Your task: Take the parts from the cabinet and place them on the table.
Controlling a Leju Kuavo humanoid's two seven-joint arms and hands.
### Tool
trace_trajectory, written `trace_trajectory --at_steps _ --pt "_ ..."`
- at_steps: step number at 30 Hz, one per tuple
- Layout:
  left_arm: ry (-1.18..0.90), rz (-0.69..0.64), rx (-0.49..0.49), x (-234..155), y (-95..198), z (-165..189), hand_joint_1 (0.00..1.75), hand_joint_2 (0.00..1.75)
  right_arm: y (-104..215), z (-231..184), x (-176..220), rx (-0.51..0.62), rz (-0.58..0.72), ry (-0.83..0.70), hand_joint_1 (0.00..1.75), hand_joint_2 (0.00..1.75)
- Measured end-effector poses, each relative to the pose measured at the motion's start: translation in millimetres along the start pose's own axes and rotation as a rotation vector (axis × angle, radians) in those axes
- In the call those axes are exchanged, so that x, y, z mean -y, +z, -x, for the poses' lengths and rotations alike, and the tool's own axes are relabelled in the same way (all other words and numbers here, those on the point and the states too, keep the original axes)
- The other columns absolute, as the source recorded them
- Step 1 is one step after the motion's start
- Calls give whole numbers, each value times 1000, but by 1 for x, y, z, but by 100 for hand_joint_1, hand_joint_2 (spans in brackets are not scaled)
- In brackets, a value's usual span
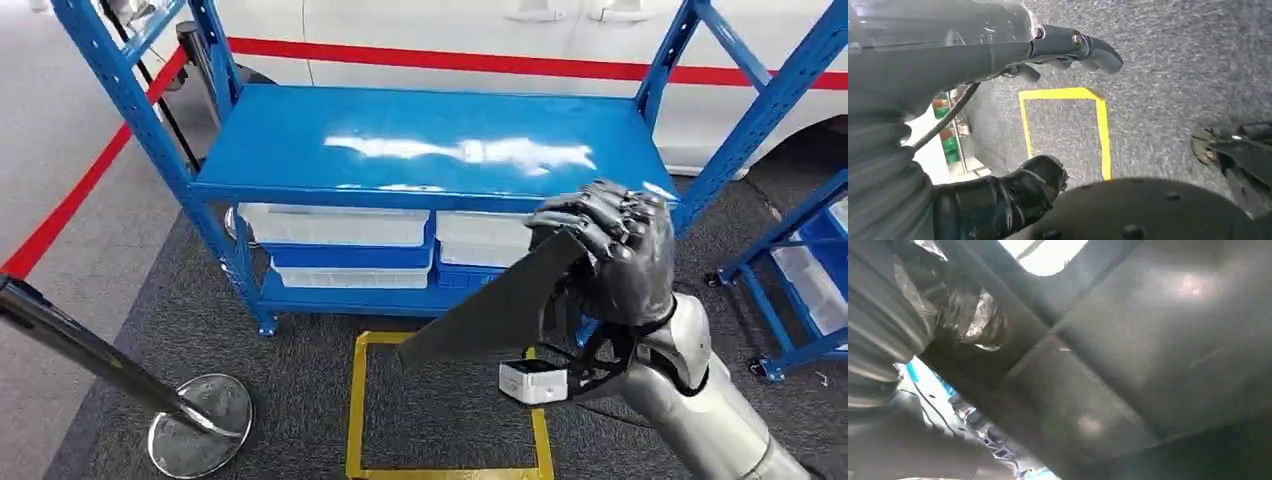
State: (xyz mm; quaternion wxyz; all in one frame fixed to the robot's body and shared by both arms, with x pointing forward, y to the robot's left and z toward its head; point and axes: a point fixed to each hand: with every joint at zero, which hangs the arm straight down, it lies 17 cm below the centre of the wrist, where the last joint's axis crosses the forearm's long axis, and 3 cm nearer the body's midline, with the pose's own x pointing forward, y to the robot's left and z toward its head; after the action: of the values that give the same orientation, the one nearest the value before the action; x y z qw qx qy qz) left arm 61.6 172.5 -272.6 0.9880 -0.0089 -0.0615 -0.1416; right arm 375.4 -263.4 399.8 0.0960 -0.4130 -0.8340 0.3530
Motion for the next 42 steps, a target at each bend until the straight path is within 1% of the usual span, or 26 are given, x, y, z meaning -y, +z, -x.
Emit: trace_trajectory --at_steps 5,8,10,17,25,29,37,42 --pt "0 1 -2 1 0 1 0 175 2 5 -10 -3 -34 -9 175 175" --pt "1 3 -3 2 0 1 0 175 1 11 -23 -17 -103 -49 175 175" --pt "2 7 -1 5 1 0 0 175 0 21 -31 -31 -164 -80 175 175" --pt "24 9 -10 5 1 3 0 175 -6 53 -46 -75 -253 -113 175 175" --pt "44 9 -34 4 1 9 0 175 -12 71 -49 -101 -288 -90 175 175" --pt "47 12 -45 6 1 13 0 175 -13 73 -57 -111 -313 -114 175 175" --pt "47 11 -40 5 1 10 0 175 -7 78 -70 -139 -354 -151 175 175" --pt "47 13 -37 6 1 9 0 175 -15 81 -67 -136 -343 -147 175 175"
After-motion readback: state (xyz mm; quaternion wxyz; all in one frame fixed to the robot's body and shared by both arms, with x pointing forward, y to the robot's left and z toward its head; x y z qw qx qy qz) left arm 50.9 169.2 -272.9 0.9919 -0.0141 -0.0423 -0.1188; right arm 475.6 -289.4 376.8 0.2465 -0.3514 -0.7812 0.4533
